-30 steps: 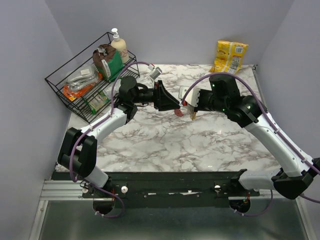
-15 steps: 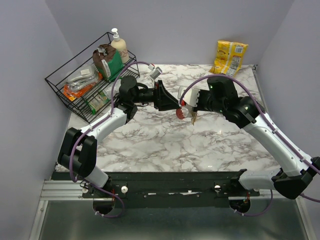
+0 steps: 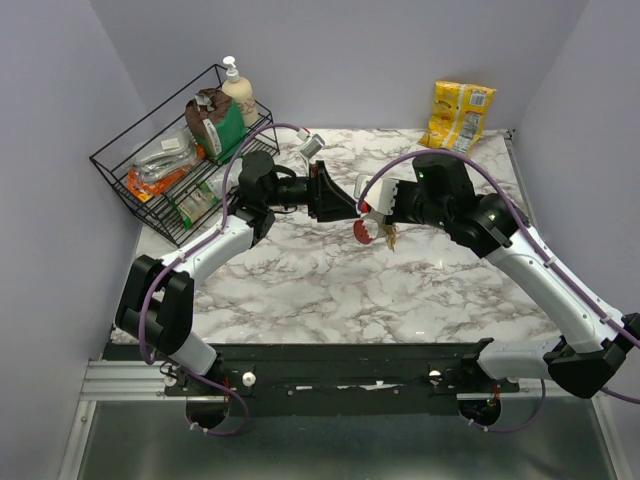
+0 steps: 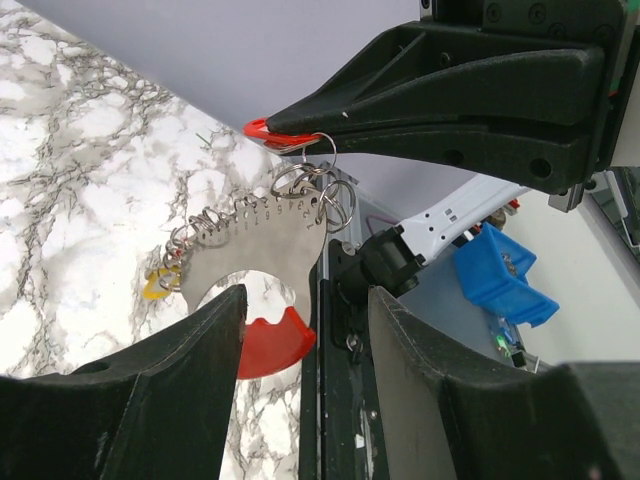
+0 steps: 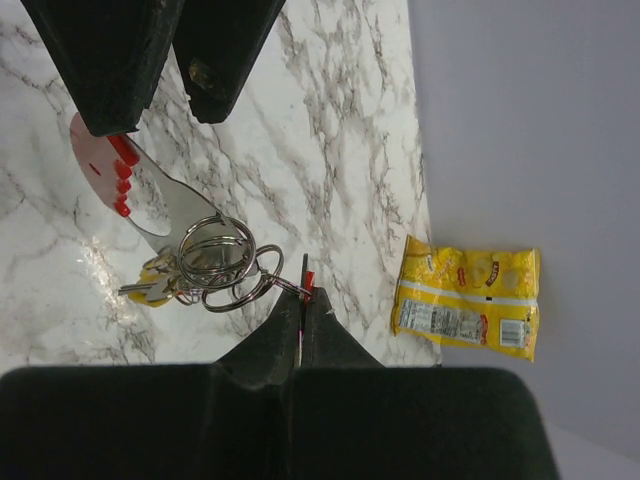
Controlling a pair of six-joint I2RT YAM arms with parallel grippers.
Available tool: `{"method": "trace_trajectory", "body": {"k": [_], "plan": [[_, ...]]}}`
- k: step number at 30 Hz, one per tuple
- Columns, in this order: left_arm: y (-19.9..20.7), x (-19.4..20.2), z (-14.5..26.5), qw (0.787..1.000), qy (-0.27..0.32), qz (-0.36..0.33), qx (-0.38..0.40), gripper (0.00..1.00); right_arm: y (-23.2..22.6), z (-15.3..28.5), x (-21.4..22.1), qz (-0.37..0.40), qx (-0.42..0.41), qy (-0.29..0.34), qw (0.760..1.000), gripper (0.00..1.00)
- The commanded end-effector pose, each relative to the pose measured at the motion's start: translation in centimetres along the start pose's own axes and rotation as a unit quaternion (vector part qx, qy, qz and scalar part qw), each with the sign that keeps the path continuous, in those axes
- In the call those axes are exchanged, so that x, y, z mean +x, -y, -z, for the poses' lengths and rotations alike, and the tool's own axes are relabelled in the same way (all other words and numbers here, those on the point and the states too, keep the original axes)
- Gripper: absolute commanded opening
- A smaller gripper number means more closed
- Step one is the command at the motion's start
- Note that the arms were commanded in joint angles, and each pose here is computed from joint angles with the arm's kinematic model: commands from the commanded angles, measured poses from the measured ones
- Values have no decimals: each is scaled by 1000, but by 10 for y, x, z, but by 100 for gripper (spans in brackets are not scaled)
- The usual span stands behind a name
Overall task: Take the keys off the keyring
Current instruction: Remove the key from the keyring.
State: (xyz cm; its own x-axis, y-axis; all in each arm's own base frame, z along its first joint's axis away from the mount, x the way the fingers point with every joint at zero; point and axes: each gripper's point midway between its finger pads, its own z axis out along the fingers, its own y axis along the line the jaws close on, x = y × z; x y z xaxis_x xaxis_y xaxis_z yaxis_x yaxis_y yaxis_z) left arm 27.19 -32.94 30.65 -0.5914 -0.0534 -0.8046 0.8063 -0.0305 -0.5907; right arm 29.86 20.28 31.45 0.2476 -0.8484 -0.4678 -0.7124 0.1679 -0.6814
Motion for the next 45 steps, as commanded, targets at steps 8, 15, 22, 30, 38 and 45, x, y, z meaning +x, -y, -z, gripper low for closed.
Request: {"method": "trace_trajectory", "body": {"k": [8,15,22,30,38,45], "plan": [[12,-21,-3,999,1,-38,-6,61,8,4,-2,-7,24,-4,1000,1],[-1,-22,-3,998,-6,-45,-38,61,8,9,2,-17,29,-11,999,1],[-12,-20,-4,998,-2,-36,-55,61,-8,25,-22,-29,-30,51,998,1],[-7,-26,-7,998,-3,-34,-45,61,-26,40,-38,-30,-85,92,992,1],[4,-29,-16,999,-16,-32,-21,61,-43,47,-49,-22,-134,125,983,1],[14,-12,-30,999,-40,-25,5,61,-38,48,-50,-21,-122,125,984,1]]}}
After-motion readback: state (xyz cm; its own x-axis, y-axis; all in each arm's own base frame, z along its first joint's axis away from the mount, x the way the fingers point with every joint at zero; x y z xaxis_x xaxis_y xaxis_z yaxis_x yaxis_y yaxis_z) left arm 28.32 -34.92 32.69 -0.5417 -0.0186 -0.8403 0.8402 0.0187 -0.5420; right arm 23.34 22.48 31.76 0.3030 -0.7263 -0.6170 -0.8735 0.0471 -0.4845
